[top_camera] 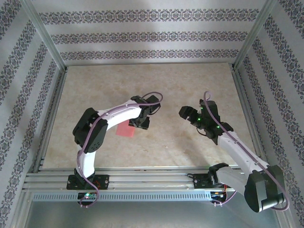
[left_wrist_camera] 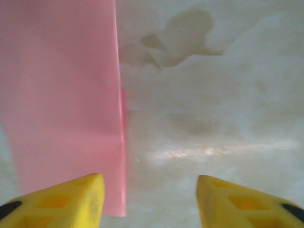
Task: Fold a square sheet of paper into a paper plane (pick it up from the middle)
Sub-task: Turn over the paper at the center of the table, then move the paper to the center of the table.
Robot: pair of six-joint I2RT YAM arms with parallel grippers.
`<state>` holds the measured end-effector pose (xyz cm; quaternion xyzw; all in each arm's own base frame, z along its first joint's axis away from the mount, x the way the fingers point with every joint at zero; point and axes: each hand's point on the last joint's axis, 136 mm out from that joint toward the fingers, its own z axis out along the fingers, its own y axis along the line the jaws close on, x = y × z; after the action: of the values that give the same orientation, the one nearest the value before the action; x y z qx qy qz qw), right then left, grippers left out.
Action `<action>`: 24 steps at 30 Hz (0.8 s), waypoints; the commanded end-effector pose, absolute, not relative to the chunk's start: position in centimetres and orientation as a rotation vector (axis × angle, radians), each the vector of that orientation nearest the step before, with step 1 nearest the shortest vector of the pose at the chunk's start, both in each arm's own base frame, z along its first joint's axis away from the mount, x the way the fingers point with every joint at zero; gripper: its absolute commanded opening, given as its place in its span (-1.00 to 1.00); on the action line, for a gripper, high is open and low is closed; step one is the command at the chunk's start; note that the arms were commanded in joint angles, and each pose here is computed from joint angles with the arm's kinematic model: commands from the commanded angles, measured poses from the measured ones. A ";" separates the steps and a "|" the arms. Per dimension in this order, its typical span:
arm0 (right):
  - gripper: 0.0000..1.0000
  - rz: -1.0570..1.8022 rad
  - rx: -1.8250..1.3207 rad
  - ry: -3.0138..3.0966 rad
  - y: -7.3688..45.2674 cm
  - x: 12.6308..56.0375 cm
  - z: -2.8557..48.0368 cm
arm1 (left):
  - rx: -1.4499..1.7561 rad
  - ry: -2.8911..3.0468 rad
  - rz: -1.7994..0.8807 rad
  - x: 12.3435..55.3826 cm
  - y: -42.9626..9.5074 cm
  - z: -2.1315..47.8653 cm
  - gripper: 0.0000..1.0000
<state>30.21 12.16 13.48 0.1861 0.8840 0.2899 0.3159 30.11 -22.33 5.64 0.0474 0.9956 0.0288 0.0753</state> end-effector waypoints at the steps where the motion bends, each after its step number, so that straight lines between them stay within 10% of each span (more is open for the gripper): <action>1: 0.55 0.813 0.440 2.381 14.1 30.2 12.8 | 0.017 2.871 -0.417 31.6 -24.3 10.0 0.24; 10: 0.25 0.933 0.062 2.565 28.6 29.6 11.2 | -0.515 2.644 -0.482 30.7 -12.3 10.6 0.99; 24: -0.04 1.079 -0.087 2.756 43.1 29.9 4.8 | -0.845 2.497 -0.460 26.9 -4.2 9.5 0.99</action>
<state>29.26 42.39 5.45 -0.0470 0.9266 0.3579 0.1057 26.63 -3.92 9.38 -0.2982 0.9154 -0.1461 0.2277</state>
